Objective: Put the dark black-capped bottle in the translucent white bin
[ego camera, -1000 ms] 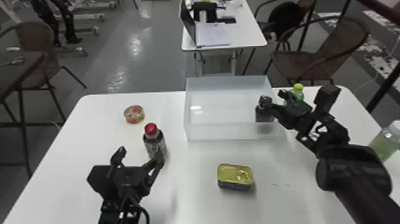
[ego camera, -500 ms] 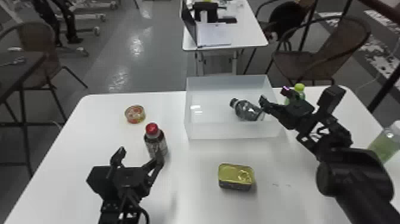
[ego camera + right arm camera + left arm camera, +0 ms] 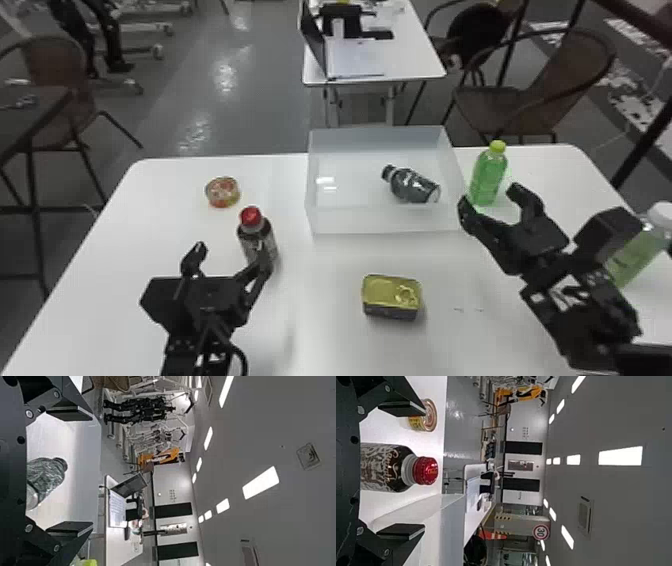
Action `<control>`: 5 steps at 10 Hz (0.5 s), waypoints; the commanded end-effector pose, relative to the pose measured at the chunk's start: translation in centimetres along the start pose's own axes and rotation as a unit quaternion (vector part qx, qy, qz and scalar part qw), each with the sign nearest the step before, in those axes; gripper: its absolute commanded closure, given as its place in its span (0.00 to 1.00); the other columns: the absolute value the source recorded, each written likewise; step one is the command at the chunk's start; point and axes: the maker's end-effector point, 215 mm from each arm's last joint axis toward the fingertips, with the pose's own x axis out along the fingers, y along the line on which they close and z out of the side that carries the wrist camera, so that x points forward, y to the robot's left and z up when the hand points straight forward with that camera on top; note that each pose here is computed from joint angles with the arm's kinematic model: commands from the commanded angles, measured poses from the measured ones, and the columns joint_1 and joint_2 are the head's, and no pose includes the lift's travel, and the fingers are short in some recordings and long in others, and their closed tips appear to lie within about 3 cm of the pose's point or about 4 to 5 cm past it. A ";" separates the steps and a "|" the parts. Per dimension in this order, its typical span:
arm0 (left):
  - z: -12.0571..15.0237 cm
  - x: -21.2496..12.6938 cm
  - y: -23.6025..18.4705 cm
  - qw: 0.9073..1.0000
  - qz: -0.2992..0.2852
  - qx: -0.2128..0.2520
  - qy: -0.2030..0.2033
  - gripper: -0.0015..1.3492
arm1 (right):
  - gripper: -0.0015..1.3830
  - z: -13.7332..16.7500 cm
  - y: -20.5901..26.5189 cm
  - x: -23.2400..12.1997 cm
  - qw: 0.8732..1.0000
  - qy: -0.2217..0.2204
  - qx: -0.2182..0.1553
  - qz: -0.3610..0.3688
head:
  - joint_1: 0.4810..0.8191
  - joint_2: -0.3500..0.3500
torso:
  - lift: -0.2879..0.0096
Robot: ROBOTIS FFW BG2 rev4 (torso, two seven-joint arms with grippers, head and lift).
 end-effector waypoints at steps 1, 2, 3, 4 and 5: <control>-0.1 -0.4 0.3 1.000 0.003 -0.001 0.000 0.19 | 0.22 -2.6 1.5 -3.3 0.999 0.037 0.016 -0.005 | 0.63 0.59 | 0.66; -0.5 -0.7 0.4 1.000 0.004 0.000 0.006 0.19 | 0.22 -3.7 1.8 -4.2 0.999 0.049 0.019 -0.005 | 0.63 0.60 | 0.66; -0.8 -0.7 0.2 1.000 0.002 0.002 0.011 0.19 | 0.23 -4.0 2.1 -4.6 0.998 0.052 0.024 -0.005 | 0.63 0.61 | 0.66; -1.4 -0.4 -0.6 1.000 -0.004 0.000 0.021 0.19 | 0.23 -4.8 2.7 -5.0 0.997 0.066 0.028 -0.006 | 0.63 0.61 | 0.66; -1.2 -0.3 -1.4 1.000 -0.014 0.001 0.019 0.19 | 0.23 -5.3 2.8 -6.0 0.997 0.073 0.029 -0.022 | 0.63 0.61 | 0.66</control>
